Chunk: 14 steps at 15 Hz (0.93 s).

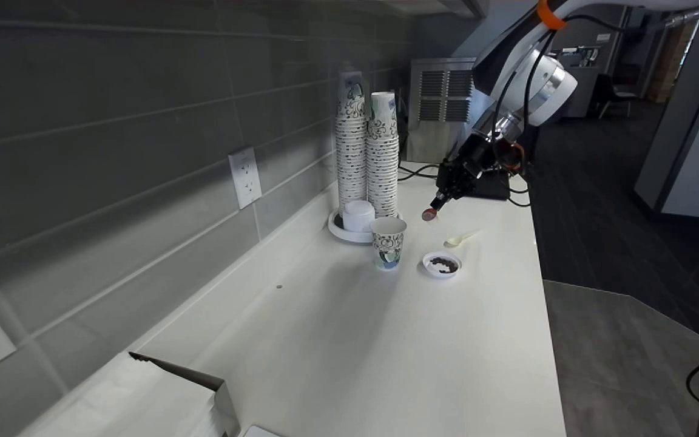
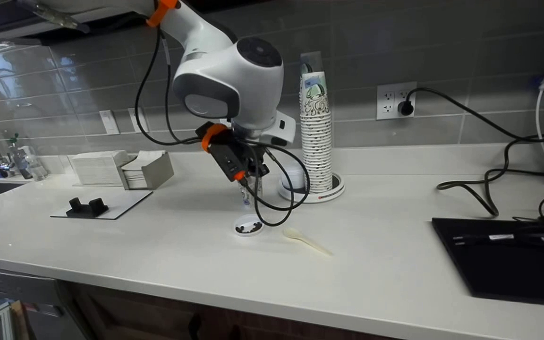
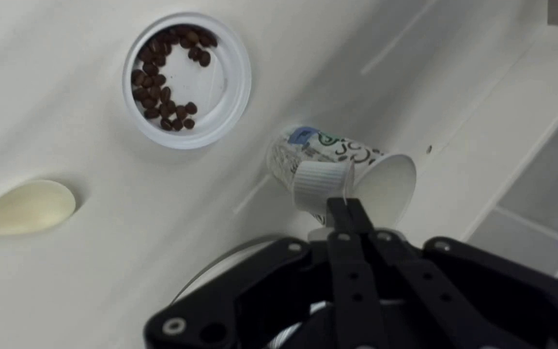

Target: Bring the coffee capsule closer to the stacks of cups

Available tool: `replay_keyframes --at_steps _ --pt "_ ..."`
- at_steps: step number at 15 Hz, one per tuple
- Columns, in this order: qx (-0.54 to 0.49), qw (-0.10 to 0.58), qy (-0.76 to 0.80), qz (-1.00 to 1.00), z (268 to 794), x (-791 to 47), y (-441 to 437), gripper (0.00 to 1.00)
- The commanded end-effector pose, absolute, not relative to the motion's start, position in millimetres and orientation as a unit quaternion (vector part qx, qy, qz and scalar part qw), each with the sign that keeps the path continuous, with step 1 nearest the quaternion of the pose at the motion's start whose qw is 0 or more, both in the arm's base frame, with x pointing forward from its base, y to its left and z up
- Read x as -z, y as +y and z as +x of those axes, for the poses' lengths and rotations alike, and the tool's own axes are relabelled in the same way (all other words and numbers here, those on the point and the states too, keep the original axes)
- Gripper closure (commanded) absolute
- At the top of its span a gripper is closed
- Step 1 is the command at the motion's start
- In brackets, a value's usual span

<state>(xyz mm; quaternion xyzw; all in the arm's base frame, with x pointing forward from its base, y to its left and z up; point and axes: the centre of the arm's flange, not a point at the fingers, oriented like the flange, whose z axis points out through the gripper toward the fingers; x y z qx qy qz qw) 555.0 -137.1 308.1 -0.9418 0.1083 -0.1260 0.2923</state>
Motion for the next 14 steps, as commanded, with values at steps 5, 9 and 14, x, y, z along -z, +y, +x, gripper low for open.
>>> replay_keyframes --at_steps 5,9,14 --pt "0.224 0.323 0.282 -0.875 523 -296 -193 1.0" --pt "0.271 0.3 0.381 -0.832 507 -279 -230 1.0" --pt "0.328 0.292 0.468 -0.767 493 -262 -266 1.0"
